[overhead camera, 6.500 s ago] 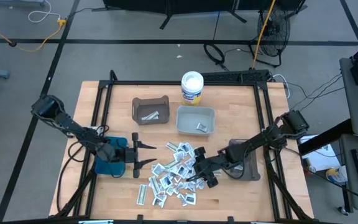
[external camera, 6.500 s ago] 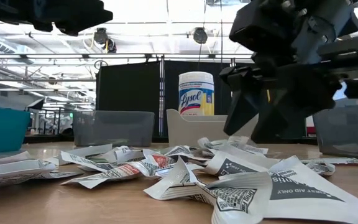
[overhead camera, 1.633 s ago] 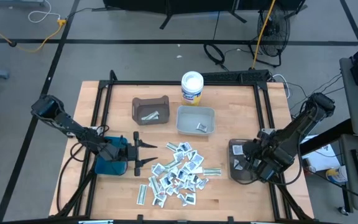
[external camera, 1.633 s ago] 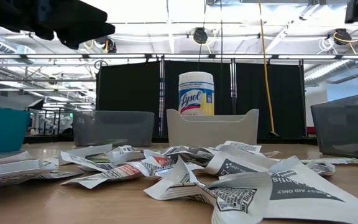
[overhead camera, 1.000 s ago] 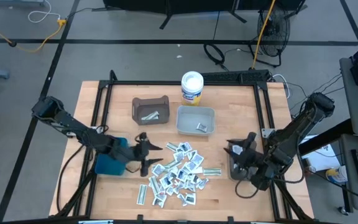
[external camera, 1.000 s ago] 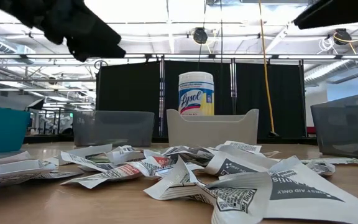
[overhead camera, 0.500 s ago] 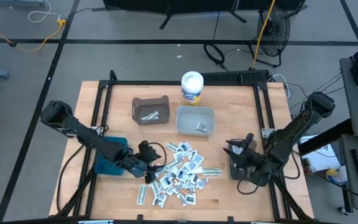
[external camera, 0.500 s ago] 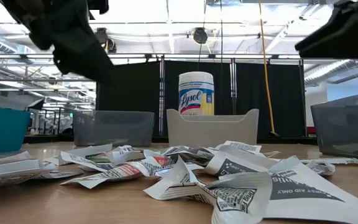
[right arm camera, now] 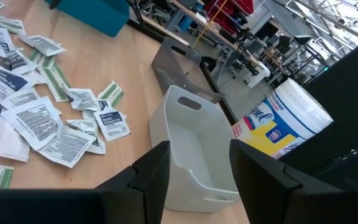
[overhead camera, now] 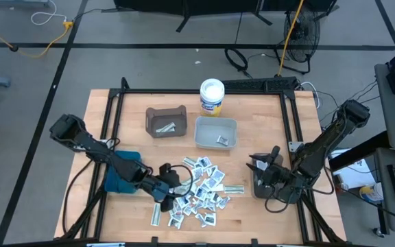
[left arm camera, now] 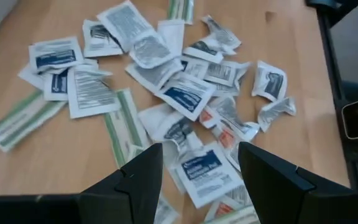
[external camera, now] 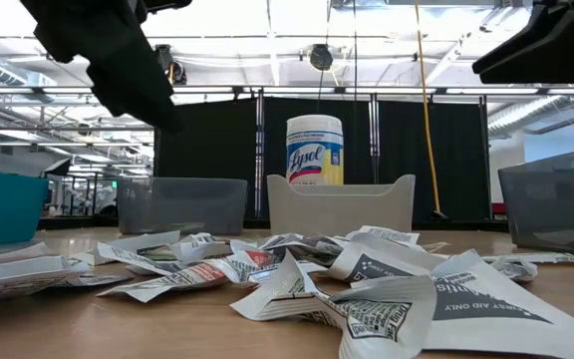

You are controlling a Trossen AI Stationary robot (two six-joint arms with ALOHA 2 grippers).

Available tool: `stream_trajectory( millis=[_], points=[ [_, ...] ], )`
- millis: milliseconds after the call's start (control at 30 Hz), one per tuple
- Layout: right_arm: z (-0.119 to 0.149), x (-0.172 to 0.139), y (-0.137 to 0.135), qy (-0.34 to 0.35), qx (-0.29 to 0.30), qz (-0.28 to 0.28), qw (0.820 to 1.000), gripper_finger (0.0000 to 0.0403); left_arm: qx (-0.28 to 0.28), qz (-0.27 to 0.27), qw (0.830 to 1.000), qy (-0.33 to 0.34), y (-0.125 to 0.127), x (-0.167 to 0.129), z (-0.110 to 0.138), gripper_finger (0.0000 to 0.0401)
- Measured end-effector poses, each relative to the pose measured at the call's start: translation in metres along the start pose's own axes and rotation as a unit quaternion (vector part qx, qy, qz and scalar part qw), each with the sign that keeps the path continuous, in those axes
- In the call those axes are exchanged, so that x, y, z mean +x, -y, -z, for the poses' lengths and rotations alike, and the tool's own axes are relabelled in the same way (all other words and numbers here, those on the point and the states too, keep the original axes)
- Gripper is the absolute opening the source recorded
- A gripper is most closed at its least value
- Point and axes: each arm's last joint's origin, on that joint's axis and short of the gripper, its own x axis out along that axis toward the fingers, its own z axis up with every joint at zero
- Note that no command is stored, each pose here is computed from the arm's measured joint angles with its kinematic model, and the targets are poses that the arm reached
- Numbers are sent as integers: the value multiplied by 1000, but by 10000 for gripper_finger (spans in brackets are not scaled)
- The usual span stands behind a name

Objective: Pick & Place First Aid Supplies
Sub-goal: Put the gray towelette pack into the gray bin

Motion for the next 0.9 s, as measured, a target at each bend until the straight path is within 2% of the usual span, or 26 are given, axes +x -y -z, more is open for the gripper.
stream_trajectory(
  millis=[133,333,500,600,767,833,900],
  points=[
    [0,0,0,0,4,0,1000,159,-27,-4,999,-38,-2,-1,4,214],
    [0,0,0,0,5,-1,1000,161,-98,-65,988,-99,-13,-3,17,214],
    [0,0,-1,-2,5,-14,1000,159,-147,-28,977,-151,-8,-5,23,214],
    [0,0,-1,-2,5,-15,1000,156,-136,-40,980,-137,-7,-6,23,214],
    [0,0,-1,-3,5,-17,1000,155,-38,-68,991,-111,-14,-1,20,214],
    [0,0,-2,-4,6,-27,1000,155,-39,-68,990,-120,-17,2,20,214],
    [0,0,-2,-3,8,-28,1000,155,-65,-57,989,-121,-20,3,16,214]
  ],
)
